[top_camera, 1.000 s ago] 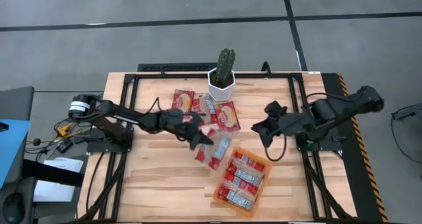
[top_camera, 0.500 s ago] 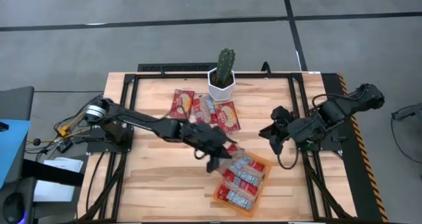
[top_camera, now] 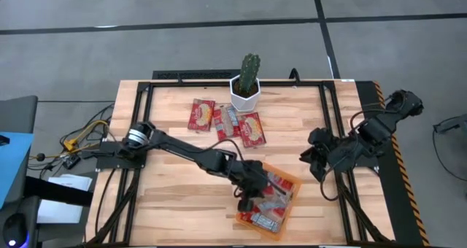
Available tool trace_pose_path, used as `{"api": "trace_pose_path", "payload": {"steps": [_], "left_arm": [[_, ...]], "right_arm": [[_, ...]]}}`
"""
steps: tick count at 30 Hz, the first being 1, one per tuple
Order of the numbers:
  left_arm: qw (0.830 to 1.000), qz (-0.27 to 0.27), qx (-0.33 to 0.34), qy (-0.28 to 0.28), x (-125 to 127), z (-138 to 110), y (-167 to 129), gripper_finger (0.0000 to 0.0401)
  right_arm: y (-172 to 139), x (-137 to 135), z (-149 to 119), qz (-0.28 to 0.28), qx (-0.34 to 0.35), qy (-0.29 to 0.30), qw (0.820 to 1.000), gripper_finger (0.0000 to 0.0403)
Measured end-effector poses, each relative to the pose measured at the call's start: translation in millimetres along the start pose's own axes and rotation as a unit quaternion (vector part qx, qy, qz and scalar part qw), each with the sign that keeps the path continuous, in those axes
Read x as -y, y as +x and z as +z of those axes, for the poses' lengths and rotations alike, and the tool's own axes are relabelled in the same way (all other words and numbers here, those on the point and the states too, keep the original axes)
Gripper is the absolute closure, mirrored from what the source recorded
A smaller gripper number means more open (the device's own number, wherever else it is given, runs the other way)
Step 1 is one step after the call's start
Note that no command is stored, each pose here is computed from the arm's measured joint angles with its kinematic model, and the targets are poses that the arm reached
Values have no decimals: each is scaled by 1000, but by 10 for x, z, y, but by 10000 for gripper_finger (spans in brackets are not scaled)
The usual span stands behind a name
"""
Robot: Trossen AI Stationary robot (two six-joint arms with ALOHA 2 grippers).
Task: Sort popcorn bags into baskets
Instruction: Put the red popcorn bag into the orange container
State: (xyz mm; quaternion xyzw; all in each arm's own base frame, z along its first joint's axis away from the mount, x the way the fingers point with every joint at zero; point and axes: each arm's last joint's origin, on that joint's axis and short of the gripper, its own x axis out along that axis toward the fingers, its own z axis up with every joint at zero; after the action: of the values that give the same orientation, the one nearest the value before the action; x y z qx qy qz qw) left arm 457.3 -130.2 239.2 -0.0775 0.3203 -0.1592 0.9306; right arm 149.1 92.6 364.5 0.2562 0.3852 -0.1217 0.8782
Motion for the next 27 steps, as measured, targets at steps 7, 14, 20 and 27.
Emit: {"api": "trace_pose_path", "payload": {"steps": [7,14,20,27], "left_arm": [[997,-29,-31,58,141,-37,156,391],[992,-40,-30,117,271,-62,164,359],[990,-60,-32,126,328,-74,164,275],[993,-53,-32,96,286,-58,159,190]], "right_arm": [[-23,-14,-52,2,-7,-12,1000,305],[-27,6,-70,-8,-13,-20,1000,305],[-27,15,-73,-13,-14,-22,1000,305],[-15,40,-68,-26,-10,-22,999,305]]}}
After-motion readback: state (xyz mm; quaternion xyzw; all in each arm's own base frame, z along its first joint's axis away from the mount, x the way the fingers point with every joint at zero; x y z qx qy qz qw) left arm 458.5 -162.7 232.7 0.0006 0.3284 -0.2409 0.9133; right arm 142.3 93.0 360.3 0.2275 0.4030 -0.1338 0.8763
